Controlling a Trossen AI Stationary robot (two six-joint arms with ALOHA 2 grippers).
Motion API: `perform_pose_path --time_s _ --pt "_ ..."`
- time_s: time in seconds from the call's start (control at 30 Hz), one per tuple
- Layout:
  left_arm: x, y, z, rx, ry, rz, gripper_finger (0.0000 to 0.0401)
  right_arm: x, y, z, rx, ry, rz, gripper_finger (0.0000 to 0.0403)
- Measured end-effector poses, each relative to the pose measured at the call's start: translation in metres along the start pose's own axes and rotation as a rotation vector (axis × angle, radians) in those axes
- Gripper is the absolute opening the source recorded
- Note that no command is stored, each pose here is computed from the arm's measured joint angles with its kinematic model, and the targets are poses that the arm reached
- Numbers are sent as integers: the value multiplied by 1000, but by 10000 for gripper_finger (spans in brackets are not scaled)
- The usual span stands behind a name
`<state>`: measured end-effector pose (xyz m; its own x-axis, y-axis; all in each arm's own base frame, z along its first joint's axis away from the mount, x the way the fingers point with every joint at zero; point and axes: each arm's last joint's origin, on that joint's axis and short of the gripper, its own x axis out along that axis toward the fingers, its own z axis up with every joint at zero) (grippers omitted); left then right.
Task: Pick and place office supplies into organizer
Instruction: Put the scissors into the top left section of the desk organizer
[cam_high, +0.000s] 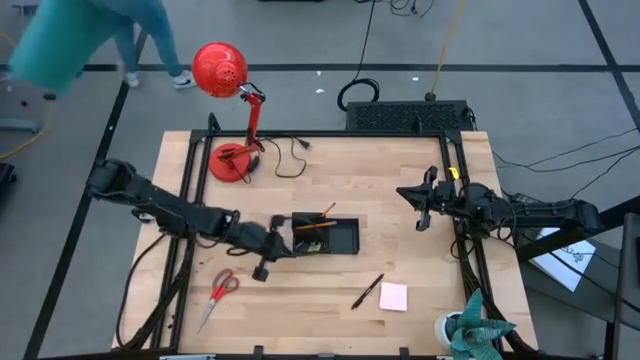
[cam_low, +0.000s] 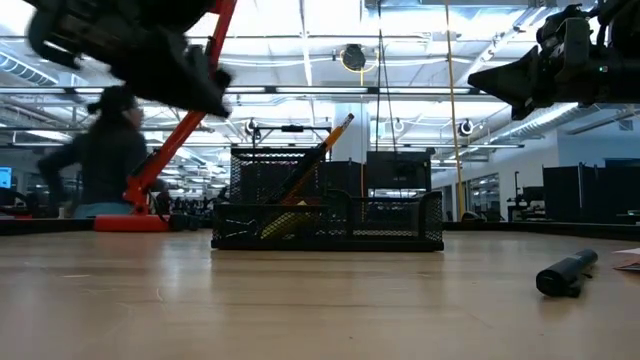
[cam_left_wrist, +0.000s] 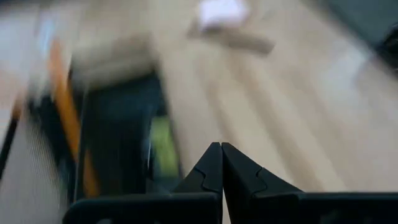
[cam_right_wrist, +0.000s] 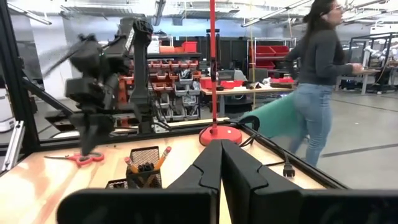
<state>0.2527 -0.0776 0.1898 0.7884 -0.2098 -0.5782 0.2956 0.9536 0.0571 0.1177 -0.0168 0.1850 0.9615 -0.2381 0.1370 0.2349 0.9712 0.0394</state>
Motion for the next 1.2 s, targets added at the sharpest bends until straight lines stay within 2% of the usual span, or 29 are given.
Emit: perform_pose_path --time_s 0.1,0.2,0.33,0.53,0.7,0.87,1.1,1.2 --pt "-15 -20 -13 -171 149 105 3 0 0 0 1 0 0 4" --pt "-31 -46 -21 -324 281 139 2 0 0 0 1 0 1 4" --pt "-48 -75 -31 -389 463 180 2 0 0 0 0 4 1 4" --pt "-62 -92 -32 -549 556 222 3 1 0 0 13 -2 1 4" --pt "-69 -99 -39 -565 645 194 8 1 0 0 20 0 2 4" --pt "-70 -99 -41 -631 715 179 53 1 0 0 20 0 2 4" --pt "-66 -101 -39 -468 667 92 145 1 0 0 20 0 2 4" --pt "-58 -98 -44 -461 661 85 173 1 0 0 20 0 2 4"
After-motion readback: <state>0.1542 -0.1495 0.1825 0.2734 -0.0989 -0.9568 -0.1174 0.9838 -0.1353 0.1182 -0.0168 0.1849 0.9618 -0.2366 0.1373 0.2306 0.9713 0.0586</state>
